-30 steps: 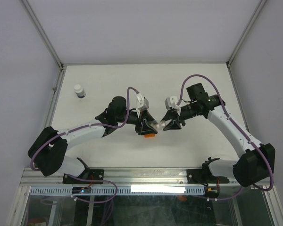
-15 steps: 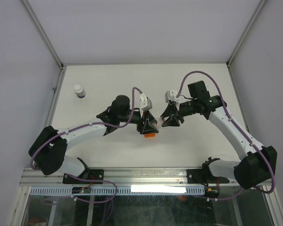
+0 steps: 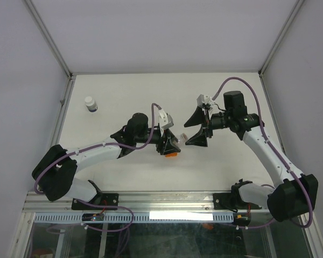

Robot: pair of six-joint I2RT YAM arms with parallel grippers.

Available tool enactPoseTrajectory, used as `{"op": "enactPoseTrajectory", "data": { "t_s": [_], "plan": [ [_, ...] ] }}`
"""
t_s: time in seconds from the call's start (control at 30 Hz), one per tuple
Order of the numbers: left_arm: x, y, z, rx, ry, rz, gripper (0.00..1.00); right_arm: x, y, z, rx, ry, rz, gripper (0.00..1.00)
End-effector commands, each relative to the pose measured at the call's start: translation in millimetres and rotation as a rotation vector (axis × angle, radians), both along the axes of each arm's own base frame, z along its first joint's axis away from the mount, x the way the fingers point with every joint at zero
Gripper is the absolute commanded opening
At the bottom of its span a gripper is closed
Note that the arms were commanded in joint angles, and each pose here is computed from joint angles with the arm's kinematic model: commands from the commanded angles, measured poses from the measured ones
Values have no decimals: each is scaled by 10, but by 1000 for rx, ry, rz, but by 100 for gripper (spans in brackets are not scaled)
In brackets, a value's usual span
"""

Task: Sort the pills into containers
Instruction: Unscrew the lid of the pill bottle.

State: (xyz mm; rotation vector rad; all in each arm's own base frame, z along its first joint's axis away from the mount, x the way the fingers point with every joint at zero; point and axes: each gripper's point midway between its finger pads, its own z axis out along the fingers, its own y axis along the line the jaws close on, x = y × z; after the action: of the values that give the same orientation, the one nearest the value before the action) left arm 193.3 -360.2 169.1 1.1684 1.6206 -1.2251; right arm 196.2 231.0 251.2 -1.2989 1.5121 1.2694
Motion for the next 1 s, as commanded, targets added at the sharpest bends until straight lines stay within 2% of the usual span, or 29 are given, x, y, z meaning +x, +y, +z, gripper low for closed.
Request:
{"op": "enactPoseTrajectory", "data": {
  "t_s": [0.0,0.33,0.47,0.67,0.7,0.8,0.9,0.97],
  "plan": [
    [27,-76,356,-99,-76,15,0,-3,61,-3,-3,6,1,95],
    [-14,-70,460,-138,-90,10,0,22,136,-314,-102,42,-3,92],
    [-35,-62,476,-148,-98,4,0,-6,147,-351,-112,58,16,87],
    [-29,-55,492,-155,-106,9,0,-132,164,-312,-87,61,83,60],
    [-34,-55,494,-157,-104,8,0,-149,167,-301,-82,60,93,53],
    [-42,-59,513,-166,-104,4,0,-190,182,-260,-64,64,118,25],
    [-58,-69,506,-171,-95,-6,0,-235,191,-216,-41,73,140,11],
    [-67,-73,504,-176,-88,-10,1,-256,198,-190,-27,80,152,5]
  ]
}}
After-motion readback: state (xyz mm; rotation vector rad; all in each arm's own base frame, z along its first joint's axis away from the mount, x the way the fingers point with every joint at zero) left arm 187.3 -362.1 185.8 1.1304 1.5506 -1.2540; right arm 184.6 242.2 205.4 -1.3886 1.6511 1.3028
